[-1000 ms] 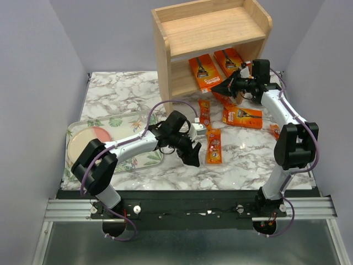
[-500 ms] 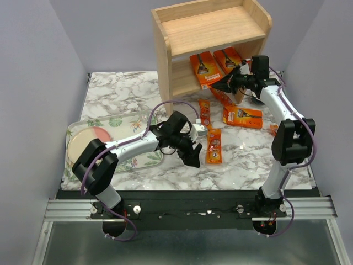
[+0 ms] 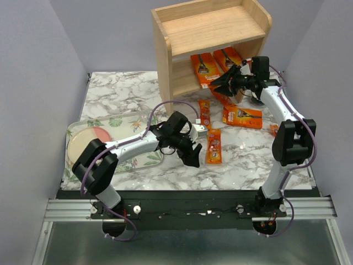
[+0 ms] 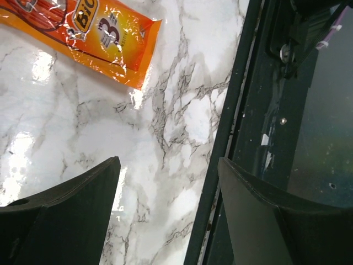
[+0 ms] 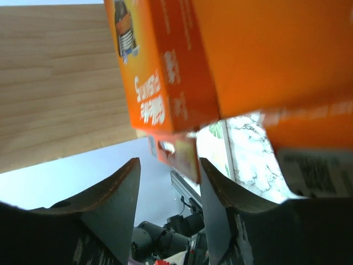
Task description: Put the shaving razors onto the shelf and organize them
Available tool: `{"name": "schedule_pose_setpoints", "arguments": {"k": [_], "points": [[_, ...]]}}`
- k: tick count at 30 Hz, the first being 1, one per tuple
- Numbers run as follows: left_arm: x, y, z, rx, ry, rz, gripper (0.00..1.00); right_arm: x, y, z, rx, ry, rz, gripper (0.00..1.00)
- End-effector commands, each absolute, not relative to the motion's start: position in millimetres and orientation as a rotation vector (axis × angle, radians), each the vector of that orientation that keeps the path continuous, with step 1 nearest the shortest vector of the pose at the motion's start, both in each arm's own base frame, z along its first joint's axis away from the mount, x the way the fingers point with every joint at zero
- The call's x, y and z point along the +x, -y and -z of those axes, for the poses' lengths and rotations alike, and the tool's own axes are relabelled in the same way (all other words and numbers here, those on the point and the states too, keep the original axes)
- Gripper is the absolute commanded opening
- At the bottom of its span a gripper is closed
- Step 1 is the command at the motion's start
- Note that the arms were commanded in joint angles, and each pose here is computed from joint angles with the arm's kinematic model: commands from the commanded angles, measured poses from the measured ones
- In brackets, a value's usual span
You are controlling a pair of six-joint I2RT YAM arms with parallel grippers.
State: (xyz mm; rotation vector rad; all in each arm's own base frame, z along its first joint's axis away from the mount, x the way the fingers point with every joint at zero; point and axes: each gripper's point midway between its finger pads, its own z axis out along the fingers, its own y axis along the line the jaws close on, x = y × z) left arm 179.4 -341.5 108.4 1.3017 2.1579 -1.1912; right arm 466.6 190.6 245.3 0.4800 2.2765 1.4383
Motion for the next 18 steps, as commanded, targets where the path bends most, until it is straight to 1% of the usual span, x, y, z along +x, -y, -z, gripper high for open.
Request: {"name": "schedule_pose_setpoints", "arguments": {"k": [1,3,5,6,7,8,11,12,14,15,16,18], "points": [[193,333,-118,1.343,-2.084,1.027,0.80,446,-179,-276,0.412,-2.221,-1.360,0.58],[201,327,-120,1.341,-2.069,0.944,0.79,436,-170,-289,0.385,-2.200,-1.322,0.59],[212,316,-126,1.361,-2.035,0.822,0.77,425,-155,-282,0.357,-2.232,-1.224,0.60],[215,313,-131,1.366,-2.015,0.784,0.75,424,-140,-283,0.353,-2.225,-1.169,0.60],[219,308,-141,1.358,-1.992,0.745,0.72,413,-132,-286,0.284,-2.228,-1.099,0.60],[229,300,-145,1.332,-1.984,0.678,0.71,416,-113,-287,0.295,-2.217,-1.003,0.60],[239,289,-167,1.268,-1.935,0.621,0.68,417,-62,-286,0.346,-2.184,-0.752,0.60],[245,282,-170,1.232,-1.937,0.585,0.67,419,-49,-290,0.342,-2.152,-0.713,0.60],[253,276,-188,1.168,-1.897,0.565,0.66,427,-34,-306,0.242,-2.063,-0.600,0.60],[261,267,-191,1.108,-1.906,0.532,0.65,430,-30,-305,0.216,-2.040,-0.566,0.60],[268,263,-206,1.052,-1.865,0.520,0.64,441,-27,-322,0.130,-1.938,-0.520,0.61],[279,253,-213,0.946,-1.867,0.500,0.63,449,-24,-333,0.079,-1.863,-0.487,0.61]]}}
